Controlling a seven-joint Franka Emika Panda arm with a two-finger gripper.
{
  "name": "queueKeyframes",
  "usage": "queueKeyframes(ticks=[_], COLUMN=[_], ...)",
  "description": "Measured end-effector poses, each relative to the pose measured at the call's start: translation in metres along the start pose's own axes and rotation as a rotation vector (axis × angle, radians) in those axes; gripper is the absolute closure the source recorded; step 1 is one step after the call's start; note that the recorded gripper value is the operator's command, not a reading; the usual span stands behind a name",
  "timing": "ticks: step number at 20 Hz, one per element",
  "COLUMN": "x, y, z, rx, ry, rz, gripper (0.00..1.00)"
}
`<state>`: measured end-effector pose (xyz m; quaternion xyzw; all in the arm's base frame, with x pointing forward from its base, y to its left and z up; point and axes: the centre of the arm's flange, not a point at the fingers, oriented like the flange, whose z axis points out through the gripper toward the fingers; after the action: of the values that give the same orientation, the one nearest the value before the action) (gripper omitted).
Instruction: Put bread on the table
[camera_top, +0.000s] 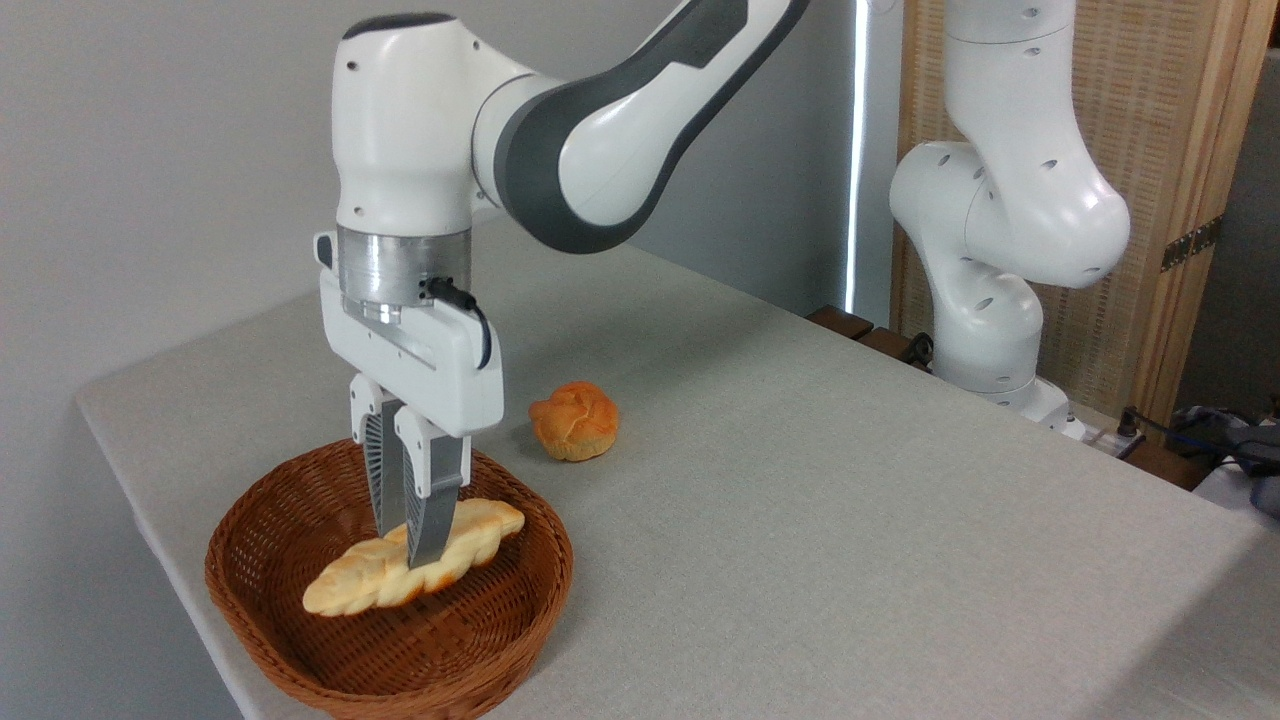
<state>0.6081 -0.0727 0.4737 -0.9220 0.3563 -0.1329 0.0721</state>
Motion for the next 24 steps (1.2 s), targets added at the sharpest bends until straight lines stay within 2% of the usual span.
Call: queueKeyframes(ticks=[6, 14, 24], x=[-0.021, -0.027, -0.046], y=[-0.024, -0.036, -0.014], z=[-0.027, -0.041, -0.053], rx=[-0.013, -0.002, -0.126], ry=[0.03, 0.044, -0.114], rz=[-0.095, -0.121, -0.115], gripper=[0.54, 0.5, 0.5])
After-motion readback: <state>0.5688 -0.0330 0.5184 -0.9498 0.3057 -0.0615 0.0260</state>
